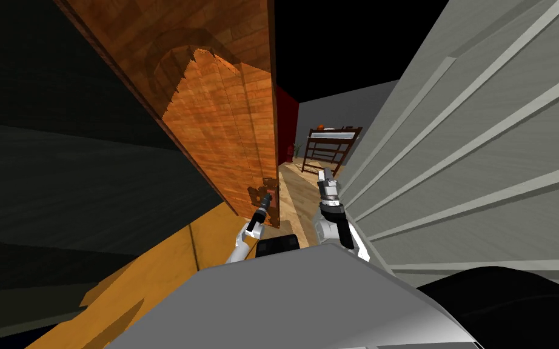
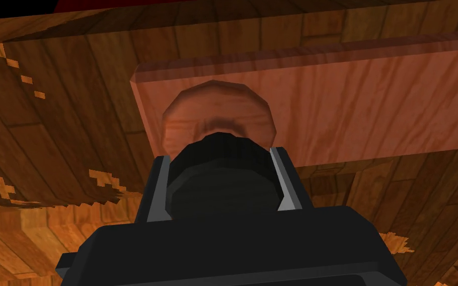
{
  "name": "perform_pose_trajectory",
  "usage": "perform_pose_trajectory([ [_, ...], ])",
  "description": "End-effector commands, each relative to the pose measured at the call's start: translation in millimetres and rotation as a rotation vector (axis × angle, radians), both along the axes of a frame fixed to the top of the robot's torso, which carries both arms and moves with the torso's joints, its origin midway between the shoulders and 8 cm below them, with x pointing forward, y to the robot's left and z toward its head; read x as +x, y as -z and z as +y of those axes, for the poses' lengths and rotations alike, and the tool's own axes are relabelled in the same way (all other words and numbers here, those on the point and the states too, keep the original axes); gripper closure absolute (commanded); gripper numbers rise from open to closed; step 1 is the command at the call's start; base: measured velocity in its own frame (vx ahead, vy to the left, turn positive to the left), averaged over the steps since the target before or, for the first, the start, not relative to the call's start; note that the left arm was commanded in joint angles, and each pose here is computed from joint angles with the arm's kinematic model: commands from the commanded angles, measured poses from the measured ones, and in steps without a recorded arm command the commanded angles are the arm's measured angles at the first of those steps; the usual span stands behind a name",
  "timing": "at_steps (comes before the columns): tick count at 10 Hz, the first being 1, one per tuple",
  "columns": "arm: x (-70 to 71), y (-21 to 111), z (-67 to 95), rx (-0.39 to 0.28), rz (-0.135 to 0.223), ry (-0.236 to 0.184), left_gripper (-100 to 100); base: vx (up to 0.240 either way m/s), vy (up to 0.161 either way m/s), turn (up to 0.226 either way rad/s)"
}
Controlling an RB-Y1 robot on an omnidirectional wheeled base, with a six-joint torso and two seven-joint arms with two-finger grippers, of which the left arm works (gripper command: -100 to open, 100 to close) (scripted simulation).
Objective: Push the door open
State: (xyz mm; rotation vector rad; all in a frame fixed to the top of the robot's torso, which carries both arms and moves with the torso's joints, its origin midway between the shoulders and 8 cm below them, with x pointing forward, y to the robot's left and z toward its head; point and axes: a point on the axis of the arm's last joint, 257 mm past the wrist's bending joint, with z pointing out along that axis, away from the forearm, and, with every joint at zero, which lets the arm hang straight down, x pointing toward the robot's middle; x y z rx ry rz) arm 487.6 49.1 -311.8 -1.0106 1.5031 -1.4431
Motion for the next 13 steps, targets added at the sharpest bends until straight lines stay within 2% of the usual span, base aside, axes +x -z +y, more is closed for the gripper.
perform_pose_trajectory([
  [1,3.8,-6.9,6.8,0.009,-0.019,-0.009,100,0.24,0.004,0.189],
  [3,1.3,-4.6,5.7,0.021,-0.019,-0.006,100,0.229,-0.044,0.239],
  [4,-1.7,-5.6,1.3,0.012,-0.017,0.003,-100,-0.017,-0.032,0.083],
  [7,-5.6,-7.5,-3.9,0.004,-0.017,0.012,-100,-0.194,0.01,-0.013],
  [11,-15.2,-14.2,-19.7,-0.023,-0.017,0.034,-100,-0.241,0.043,0.016],
  [13,-11.9,-12.8,-14.7,-0.015,-0.018,0.027,-100,-0.03,-0.016,-0.022],
])
